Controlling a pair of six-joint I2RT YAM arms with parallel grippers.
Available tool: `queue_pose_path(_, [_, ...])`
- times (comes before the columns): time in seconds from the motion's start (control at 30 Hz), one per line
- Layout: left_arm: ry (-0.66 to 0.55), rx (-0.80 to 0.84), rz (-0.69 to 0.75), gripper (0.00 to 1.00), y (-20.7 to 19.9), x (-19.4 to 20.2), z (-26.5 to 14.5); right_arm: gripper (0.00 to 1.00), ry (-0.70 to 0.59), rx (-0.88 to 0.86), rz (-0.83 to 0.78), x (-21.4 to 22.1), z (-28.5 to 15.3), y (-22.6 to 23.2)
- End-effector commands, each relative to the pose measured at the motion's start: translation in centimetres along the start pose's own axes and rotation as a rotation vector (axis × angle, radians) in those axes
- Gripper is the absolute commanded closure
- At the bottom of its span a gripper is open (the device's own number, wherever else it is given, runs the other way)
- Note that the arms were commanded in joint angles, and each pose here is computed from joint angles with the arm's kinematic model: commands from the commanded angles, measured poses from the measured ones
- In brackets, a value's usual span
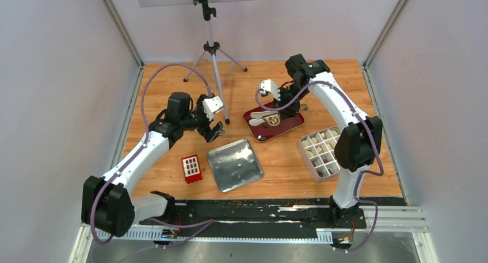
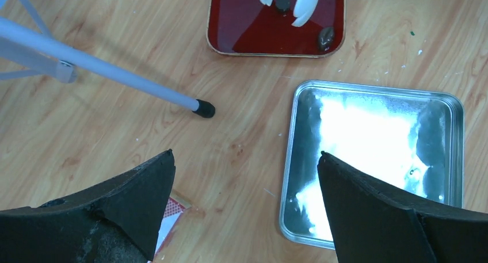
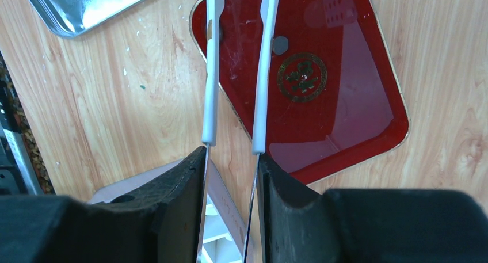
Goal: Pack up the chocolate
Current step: Adjust the clamp.
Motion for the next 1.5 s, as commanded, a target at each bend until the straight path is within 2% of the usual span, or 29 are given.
queue_pose_path(0.0, [-0.087,-0.002,0.131,0.0,0.0,-1.5,0.2,0.82,-0.069,-0.007,0.093,-1.7,-1.0,0.4])
queue_pose_path(0.13, [-0.149,0.065,0.523,0.0,-2.1,-4.3,2.2,0.82,-0.178,-0.11,0.152,-3.0,-1.0,1.5])
queue_pose_path(0.17, [-0.168,0.081,0.577,0.0,-2.3,-5.0,3.0,0.82,-0.193,-0.125,0.158,-3.3,-1.1,1.7])
queue_pose_path(0.3, [-0.238,0.11,0.643,0.0,-1.7,-8.0,5.4,0.82,-0.209,-0.14,0.15,-4.1,-1.1,2.5])
queue_pose_path(0.47, [-0.302,-0.033,0.727,0.0,-1.0,-9.9,7.5,0.82,-0.247,-0.187,0.215,-4.3,-1.1,3.6])
queue_pose_path(0.67, [-0.315,0.067,0.838,0.02,-1.9,-10.0,10.2,0.81,-0.295,-0.224,0.295,-4.6,-1.5,4.3])
queue_pose_path(0.77, [-0.3,0.072,0.886,0.09,-1.9,-10.2,10.9,0.81,-0.309,-0.234,0.31,-4.7,-1.6,4.3])
queue_pose_path(0.9, [-0.26,0.091,0.949,0.33,-1.8,-10.3,11.5,0.81,-0.312,-0.237,0.325,-4.6,-1.6,4.3])
queue_pose_path(0.97, [-0.249,0.107,0.932,0.4,-1.8,-10.2,11.6,0.8,-0.316,-0.225,0.33,-4.5,-1.8,4.3])
queue_pose_path(1.0, [-0.251,0.116,0.925,0.43,-1.9,-10.2,11.6,0.77,-0.319,-0.21,0.331,-4.5,-1.9,4.4])
queue_pose_path(1.07, [-0.255,0.13,0.887,0.53,-2.0,-10.3,11.7,0.62,-0.324,-0.176,0.34,-4.3,-2.2,4.4])
queue_pose_path(1.1, [-0.257,0.139,0.867,0.57,-2.0,-10.4,11.8,0.53,-0.325,-0.162,0.341,-4.2,-2.2,4.5])
queue_pose_path(1.17, [-0.262,0.157,0.828,0.61,-2.2,-10.4,11.9,0.24,-0.337,-0.134,0.338,-4.0,-2.4,4.6])
queue_pose_path(1.2, [-0.268,0.167,0.814,0.62,-2.3,-10.4,11.9,0.17,-0.347,-0.127,0.339,-4.0,-2.3,4.6])
queue_pose_path(1.47, [-0.299,0.173,0.739,0.72,-2.2,-10.8,12.0,0.24,-0.306,-0.128,0.357,-3.2,-0.9,3.6])
Point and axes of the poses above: each gripper's point midway between its finger pads, its own z axis out along the fingers, its own y axis along the line the jaws close on, x = y × z, the point moved 9 cm from there along -z, back along the fingers, and after that the axes turned 9 degrees about z, right-handed, at the moved point
